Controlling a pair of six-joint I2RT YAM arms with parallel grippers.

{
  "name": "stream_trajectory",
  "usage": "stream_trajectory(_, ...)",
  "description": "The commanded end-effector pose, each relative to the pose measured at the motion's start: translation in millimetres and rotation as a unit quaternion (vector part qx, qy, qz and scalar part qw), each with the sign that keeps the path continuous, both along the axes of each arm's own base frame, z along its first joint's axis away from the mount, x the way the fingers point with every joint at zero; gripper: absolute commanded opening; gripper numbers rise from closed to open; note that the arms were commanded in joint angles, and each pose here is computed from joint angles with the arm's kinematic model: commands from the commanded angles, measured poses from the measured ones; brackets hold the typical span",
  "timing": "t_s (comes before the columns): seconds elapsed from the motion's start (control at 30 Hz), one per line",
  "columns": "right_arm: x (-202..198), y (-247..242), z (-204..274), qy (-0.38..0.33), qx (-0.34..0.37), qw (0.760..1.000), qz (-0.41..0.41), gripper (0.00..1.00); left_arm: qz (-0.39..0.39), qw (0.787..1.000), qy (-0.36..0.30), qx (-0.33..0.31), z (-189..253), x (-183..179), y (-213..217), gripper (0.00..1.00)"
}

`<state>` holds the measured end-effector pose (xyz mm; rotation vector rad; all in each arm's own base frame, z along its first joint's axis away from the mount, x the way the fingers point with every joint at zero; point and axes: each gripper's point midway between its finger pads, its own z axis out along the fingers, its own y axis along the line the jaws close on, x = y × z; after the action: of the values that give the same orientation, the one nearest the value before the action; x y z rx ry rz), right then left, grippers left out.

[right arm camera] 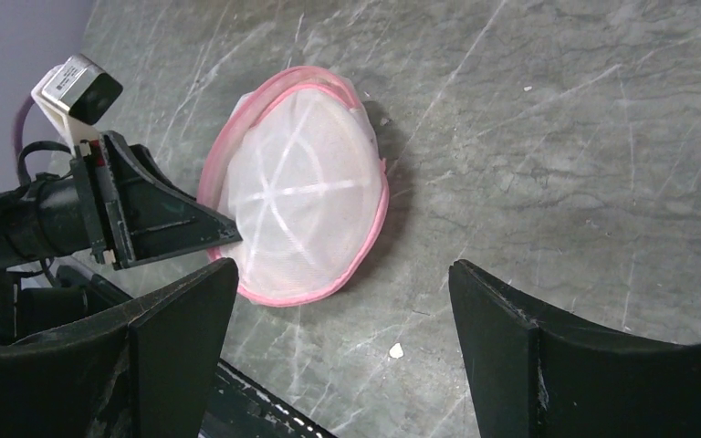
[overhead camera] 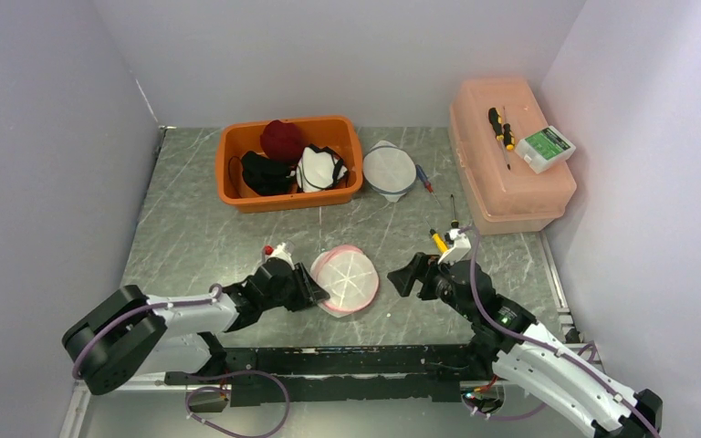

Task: Unzip the laundry bag and remove the bra
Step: Move the laundry bag to the center of the board.

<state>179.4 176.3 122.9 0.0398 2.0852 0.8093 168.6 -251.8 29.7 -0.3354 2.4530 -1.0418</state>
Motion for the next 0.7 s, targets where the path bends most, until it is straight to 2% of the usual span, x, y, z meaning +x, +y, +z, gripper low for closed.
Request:
stream_trajectory(0.0, 7, -3, 27, -0.033, 0.011, 0.999, -0.011, 0.9, 0.005, 0.999, -0.034, -0.042, 19, 20, -17, 0.36)
stream_trajectory(0.3, 6, -11, 34, -0.045, 0.008, 0.999, -0.023, 0.89, 0.006, 0.994, -0.045, -0.103, 29, 42, -36, 0.03)
stream_trajectory(0.5, 7, -19, 42, -0.056, 0.005, 0.998, -0.037, 0.89, 0.005, 0.991, -0.046, -0.129, 43, 73, -56, 0.03)
stream_trajectory(0.67, 7, -25, 47, -0.064, 0.003, 0.997, -0.047, 0.89, 0.013, 0.993, -0.026, -0.113, 40, 109, -72, 0.03)
